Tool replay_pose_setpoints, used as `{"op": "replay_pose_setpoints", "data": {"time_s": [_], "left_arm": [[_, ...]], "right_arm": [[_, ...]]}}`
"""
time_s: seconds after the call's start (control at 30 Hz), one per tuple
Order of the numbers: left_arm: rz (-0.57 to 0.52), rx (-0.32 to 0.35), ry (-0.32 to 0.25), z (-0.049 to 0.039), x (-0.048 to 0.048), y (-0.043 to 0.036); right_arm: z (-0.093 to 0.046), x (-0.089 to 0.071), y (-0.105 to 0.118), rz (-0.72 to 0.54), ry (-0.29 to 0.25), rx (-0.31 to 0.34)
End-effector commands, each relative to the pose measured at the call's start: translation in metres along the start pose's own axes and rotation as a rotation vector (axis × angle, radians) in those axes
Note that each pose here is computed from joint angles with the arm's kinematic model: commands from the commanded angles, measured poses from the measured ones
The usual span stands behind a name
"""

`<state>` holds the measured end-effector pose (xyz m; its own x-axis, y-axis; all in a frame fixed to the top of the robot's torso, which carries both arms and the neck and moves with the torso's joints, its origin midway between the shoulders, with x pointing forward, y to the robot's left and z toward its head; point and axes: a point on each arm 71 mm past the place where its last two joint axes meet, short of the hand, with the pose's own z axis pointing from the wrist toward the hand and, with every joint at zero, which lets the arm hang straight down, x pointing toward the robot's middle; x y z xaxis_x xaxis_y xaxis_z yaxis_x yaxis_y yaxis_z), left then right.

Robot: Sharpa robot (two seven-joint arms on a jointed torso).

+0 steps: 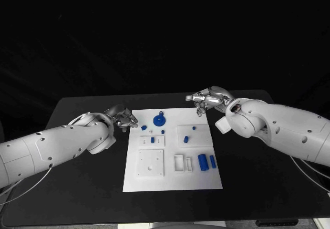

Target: Assemble the parts on the task board

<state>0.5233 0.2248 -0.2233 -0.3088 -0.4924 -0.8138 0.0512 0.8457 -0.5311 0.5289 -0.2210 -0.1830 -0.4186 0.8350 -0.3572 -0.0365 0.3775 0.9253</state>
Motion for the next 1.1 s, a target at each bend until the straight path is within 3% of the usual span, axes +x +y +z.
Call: {"op": "replay_pose_setpoints", "data": {"time_s": [0.03, 0.27, 0.53, 0.8, 1.1], "left_arm": [[0.145, 0.180, -0.090, 0.0025, -0.0102, -0.0198], [0.356, 0.332, -0.096, 0.0153, -0.0166, -0.0428], [0.568, 0.430, -0.033, 0.0296, -0.0097, -0.0603], [0.767, 0.420, 0.123, 0.0392, 0.0101, -0.0622], [0.865, 0.385, 0.223, 0.0424, 0.0224, -0.0579]], "right_arm": [[0.000, 0.002, 0.001, -0.013, 0.011, -0.011], [0.002, 0.003, 0.002, -0.020, 0.013, -0.015], [0.003, 0.005, 0.003, -0.024, 0.017, -0.019], [0.004, 0.007, 0.003, -0.024, 0.020, -0.021], [0.005, 0.008, 0.004, -0.023, 0.023, -0.023]]}}
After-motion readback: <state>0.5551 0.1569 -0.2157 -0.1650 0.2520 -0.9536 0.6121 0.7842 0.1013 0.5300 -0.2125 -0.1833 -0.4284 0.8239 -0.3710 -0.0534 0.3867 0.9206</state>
